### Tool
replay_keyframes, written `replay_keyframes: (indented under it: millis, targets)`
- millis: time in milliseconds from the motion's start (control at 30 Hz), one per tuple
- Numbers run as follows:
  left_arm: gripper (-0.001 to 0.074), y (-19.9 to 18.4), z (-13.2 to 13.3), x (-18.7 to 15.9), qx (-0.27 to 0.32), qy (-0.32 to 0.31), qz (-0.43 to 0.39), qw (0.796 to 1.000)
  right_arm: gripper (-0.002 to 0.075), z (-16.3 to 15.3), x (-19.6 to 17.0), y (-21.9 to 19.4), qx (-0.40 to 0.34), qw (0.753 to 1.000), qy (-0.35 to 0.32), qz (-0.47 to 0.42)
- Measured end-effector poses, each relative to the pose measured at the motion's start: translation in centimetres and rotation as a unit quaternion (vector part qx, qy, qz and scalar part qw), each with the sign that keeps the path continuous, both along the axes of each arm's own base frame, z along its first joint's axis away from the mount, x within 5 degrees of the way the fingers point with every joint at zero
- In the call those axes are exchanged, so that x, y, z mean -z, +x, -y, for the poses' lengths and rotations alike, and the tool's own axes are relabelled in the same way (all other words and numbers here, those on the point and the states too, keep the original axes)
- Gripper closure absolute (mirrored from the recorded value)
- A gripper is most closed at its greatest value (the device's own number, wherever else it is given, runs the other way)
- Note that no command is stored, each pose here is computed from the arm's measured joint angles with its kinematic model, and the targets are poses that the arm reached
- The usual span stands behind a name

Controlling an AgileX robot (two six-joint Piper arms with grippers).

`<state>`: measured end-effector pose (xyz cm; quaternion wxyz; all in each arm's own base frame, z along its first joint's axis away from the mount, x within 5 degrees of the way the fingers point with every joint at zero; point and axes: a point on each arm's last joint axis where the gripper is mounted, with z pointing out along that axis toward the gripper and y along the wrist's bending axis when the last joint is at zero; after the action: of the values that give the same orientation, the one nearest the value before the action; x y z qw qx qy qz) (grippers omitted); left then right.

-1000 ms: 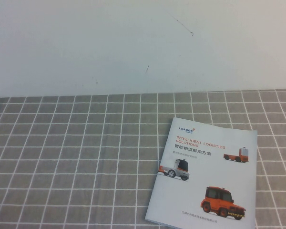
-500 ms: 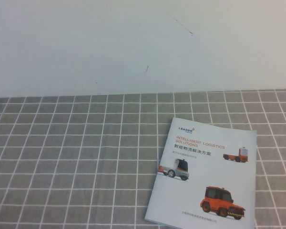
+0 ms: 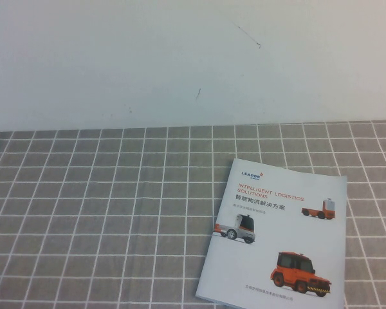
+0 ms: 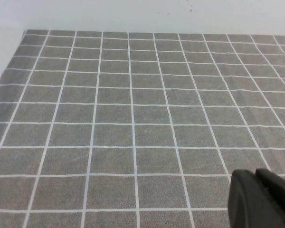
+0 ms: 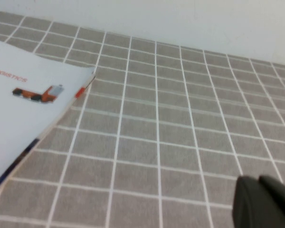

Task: Close book
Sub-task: 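Close the open booklet and leave it lying on the table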

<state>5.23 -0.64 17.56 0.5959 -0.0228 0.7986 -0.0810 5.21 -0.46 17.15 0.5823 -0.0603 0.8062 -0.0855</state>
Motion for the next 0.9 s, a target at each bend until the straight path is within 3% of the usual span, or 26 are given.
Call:
replay_keyframes:
  millis: [900]
  targets:
    - [0.0738, 0.0, 0.0, 0.0, 0.0, 0.0, 0.0, 1.0, 0.0729, -0.07, 0.17, -0.09, 0.007, 1.0, 0.029, -0.011]
